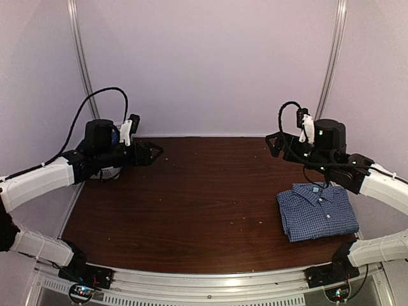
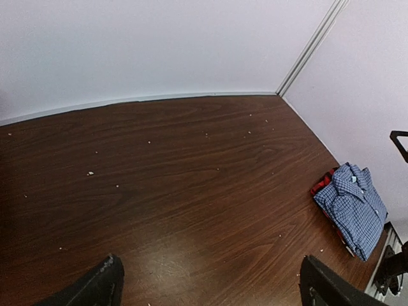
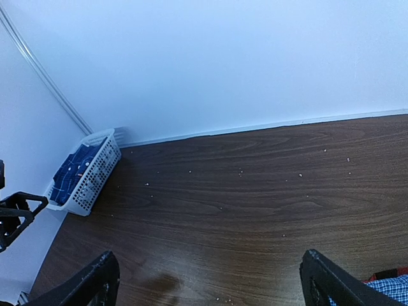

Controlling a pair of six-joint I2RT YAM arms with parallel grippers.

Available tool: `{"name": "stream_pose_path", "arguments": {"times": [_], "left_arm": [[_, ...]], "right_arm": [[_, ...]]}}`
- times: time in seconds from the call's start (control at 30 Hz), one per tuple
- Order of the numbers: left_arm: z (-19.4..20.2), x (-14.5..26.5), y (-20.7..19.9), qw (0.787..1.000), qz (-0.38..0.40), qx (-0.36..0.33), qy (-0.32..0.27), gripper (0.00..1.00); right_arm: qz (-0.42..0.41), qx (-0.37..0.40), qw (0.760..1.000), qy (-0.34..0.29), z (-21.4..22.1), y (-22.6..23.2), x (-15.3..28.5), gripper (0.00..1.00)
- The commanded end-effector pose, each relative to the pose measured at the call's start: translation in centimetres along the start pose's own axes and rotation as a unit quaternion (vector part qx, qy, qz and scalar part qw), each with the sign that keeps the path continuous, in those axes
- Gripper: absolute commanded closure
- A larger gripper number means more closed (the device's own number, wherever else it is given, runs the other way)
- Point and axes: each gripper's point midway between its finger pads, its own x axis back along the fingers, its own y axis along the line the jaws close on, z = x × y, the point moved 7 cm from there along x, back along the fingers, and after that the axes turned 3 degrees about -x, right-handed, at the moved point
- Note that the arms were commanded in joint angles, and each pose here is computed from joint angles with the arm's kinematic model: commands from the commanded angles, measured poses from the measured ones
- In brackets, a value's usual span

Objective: Fold and stack the long sleeve shirts
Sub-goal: Pick up the square-folded shirt from the bin.

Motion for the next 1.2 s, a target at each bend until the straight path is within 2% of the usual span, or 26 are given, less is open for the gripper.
{"name": "stream_pose_path", "arguments": {"times": [0.0,0.4,0.53,0.7,0.83,0.97,1.17], "left_arm": [[-1.6,0.5,-0.1,0.999,-0.010,-0.018,-0.038,0.02],[-2.0,0.0,0.4,0.999,-0.039,-0.013,-0.028,0.02],[-2.4,0.1,1.7,0.994,-0.107,0.002,-0.024,0.02],[-4.4,0.2,4.0,0.974,-0.225,0.009,-0.015,0.02],[-5.1,0.2,7.4,0.955,-0.293,0.045,0.008,0.02],[-5.4,0.3,12.6,0.934,-0.339,0.103,0.031,0.02],[-6.2,0.3,20.0,0.906,-0.392,0.153,0.034,0.02]], "right_arm": [[0.013,-0.007,1.000,-0.018,-0.4,-0.4,0.2,0.00],[0.019,0.005,1.000,-0.021,-0.3,-0.7,0.7,0.00],[0.026,0.018,0.999,-0.017,-0.5,-0.8,0.9,0.00],[0.024,0.027,0.999,-0.014,-0.2,-0.9,1.0,0.00],[0.022,0.031,0.999,-0.014,-0.1,-0.9,1.0,0.00],[0.015,0.033,0.999,-0.010,-0.1,-0.8,1.1,0.00],[0.010,0.037,0.999,0.002,0.3,-0.8,1.2,0.00]]}}
